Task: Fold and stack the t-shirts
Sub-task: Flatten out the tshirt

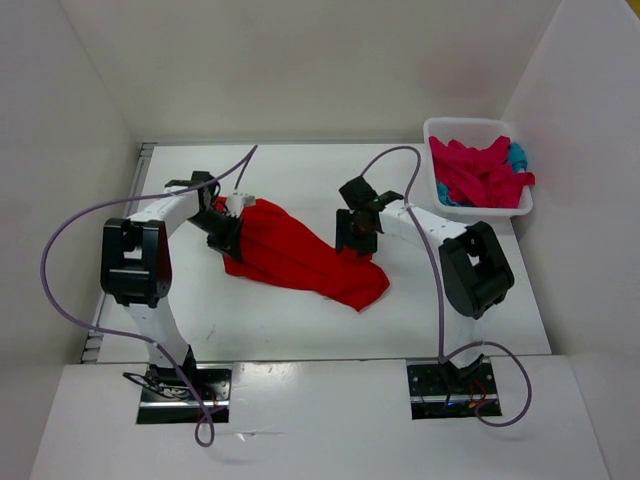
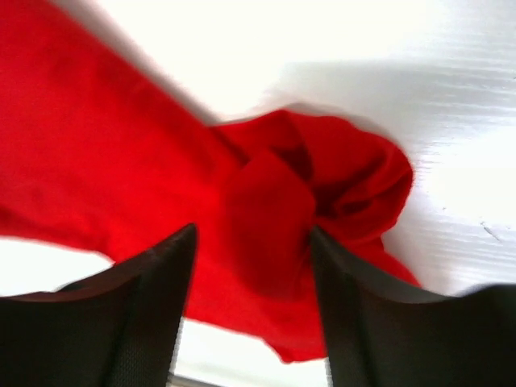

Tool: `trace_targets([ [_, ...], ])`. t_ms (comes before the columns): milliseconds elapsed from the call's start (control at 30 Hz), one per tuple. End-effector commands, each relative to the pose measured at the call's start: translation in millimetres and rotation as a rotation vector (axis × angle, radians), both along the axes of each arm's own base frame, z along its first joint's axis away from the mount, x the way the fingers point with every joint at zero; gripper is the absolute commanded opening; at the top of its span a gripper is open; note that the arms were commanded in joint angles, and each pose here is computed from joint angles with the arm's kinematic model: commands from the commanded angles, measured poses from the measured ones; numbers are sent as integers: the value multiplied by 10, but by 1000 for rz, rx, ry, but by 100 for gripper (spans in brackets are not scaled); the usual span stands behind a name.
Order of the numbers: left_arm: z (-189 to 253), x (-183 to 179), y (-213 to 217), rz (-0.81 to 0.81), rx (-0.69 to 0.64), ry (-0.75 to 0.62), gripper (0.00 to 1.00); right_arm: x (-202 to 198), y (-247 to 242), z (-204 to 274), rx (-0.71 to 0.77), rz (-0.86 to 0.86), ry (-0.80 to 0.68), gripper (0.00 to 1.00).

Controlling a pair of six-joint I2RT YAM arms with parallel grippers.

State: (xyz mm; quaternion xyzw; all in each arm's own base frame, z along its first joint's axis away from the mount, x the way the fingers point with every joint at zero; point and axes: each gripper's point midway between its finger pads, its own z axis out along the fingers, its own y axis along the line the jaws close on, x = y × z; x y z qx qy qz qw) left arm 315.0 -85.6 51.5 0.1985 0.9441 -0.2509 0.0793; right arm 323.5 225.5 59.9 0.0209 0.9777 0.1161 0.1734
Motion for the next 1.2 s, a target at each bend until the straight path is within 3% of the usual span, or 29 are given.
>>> trace_targets([
  [0,242,35,-78,-21,-44,-62,0,-9,-84,-99,-95,-17,28,60],
  [133,315,37,-111,-24,-66,-79,0,-177,-190,-227,-125,-15,74,29],
  [267,417,101,-144,-27,-87,-111,0,-278,-202,-217,-112,-6,97,14],
  [333,511,152,-146,-28,-87,-137,0,-326,-210,-203,-107,-3,107,0],
  [433,566,220,-132,-28,-77,-162,0,-214,-94,9,-44,4,45,0],
  [500,761,414,-117,-28,-65,-237,0,98,0,380,12,18,-76,0],
  [567,1004,687,-52,-6,-41,-334,0,461,-59,823,68,-10,-194,0],
  [667,2001,1350,270,121,33,-688,0,1265,-221,2448,226,-70,-606,0],
  [700,2538,1541,376,151,62,-844,0,1395,-311,2854,251,-83,-715,0],
  [733,2875,1621,482,182,92,-937,0,1443,-404,3189,264,-95,-791,0],
  [767,3152,1678,590,212,118,-1007,0,1441,-582,3913,297,-125,-953,0],
  [800,3426,1714,826,272,144,-1069,0,1387,-629,4169,284,-115,-1009,0],
  [833,4091,1623,950,303,155,-1232,0,1395,-701,4342,268,-121,-1047,0],
  [867,4339,1558,1212,368,190,-1284,0,1223,-777,4842,286,-123,-1157,0],
  [933,5017,1263,1422,426,238,-1452,0,1036,-930,5011,246,-153,-1184,0],
  [1000,5081,1125,1626,448,323,-1458,0,918,-967,5007,248,-154,-1189,0],
  [1033,5016,1105,1673,447,340,-1432,0,820,-1014,4737,234,-173,-1131,0],
  [1067,4938,1057,1666,435,350,-1401,0,762,-1027,4588,238,-179,-1112,0],
  [1100,4564,1045,1628,396,339,-1281,0,843,-991,3978,222,-190,-1005,0],
  [1133,4302,1047,1613,379,330,-1205,0,596,-1058,3960,244,-204,-1014,0],
  [1167,3733,995,1601,366,322,-1058,0,561,-1051,3325,227,-228,-876,0],
])
